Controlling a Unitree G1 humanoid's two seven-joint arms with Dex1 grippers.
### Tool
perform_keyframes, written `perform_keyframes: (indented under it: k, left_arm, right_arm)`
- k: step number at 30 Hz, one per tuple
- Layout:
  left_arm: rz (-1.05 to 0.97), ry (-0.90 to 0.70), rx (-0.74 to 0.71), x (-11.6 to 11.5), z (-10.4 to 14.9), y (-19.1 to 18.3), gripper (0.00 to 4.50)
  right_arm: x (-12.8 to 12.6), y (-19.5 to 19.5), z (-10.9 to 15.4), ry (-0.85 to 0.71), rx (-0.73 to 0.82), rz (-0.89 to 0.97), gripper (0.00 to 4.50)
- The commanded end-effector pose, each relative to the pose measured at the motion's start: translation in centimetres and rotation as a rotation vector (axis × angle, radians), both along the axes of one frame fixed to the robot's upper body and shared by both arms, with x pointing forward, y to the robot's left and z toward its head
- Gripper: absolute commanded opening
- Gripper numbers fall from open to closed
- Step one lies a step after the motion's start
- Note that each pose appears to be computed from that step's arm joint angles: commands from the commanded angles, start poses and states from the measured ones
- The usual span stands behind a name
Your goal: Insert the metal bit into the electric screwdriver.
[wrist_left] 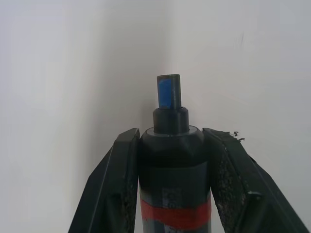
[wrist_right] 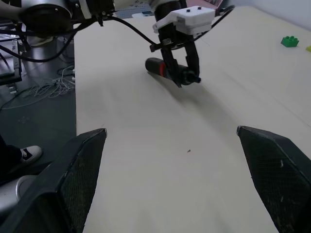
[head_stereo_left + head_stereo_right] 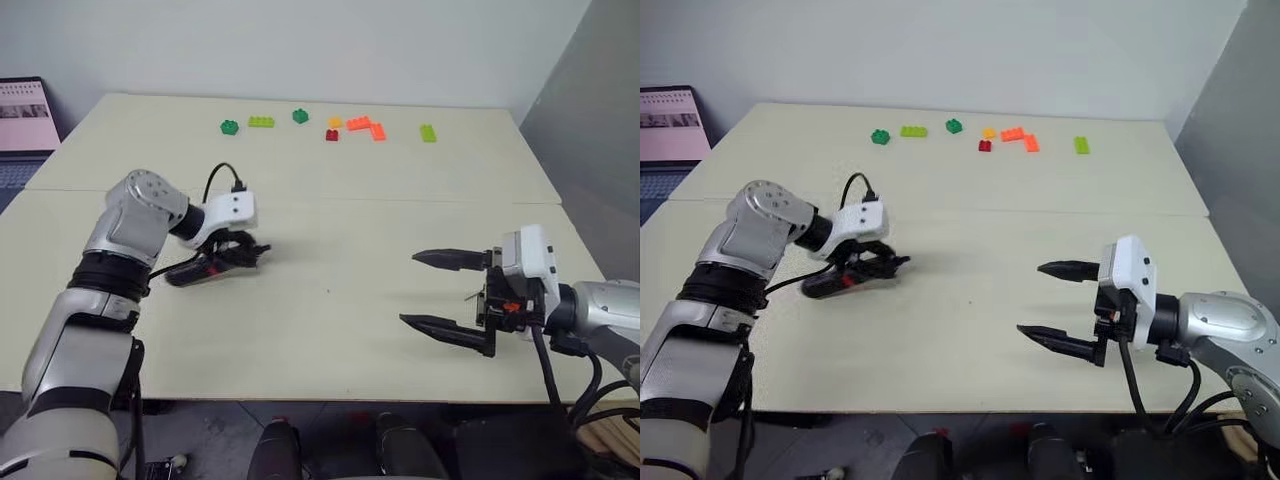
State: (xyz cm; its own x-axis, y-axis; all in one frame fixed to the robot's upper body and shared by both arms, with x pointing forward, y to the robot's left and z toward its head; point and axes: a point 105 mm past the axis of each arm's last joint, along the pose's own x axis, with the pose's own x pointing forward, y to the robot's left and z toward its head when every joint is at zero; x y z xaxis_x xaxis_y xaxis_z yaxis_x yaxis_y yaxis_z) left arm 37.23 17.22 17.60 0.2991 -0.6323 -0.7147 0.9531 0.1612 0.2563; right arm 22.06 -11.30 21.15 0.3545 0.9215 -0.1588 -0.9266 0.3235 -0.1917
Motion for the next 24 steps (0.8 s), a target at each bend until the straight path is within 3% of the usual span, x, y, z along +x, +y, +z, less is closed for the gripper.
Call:
perform_keyframes:
  k: [1,13,17,24]
  left_arm:
    - [-0.024,-0.116,-0.189,0.3,4.7,-3.5,1.66]
    - [0.093,-0.333,-0.668,3.4,8.1,-12.4,1.66]
    - [0.157,-0.414,-0.806,4.0,8.8,-12.4,1.66]
    - [0.286,-0.574,-0.889,4.5,8.1,-10.8,1.66]
  right_arm:
    - [0.0,-0.7,1.1,-0.036,0.009,-0.037,4.5]
    - [1.1,-2.0,3.6,-0.105,0.098,-0.142,4.5]
    - [1.8,-2.5,5.1,-0.175,0.16,-0.2,4.5]
    - [1.8,-2.9,5.6,-0.187,0.174,-0.223,4.5]
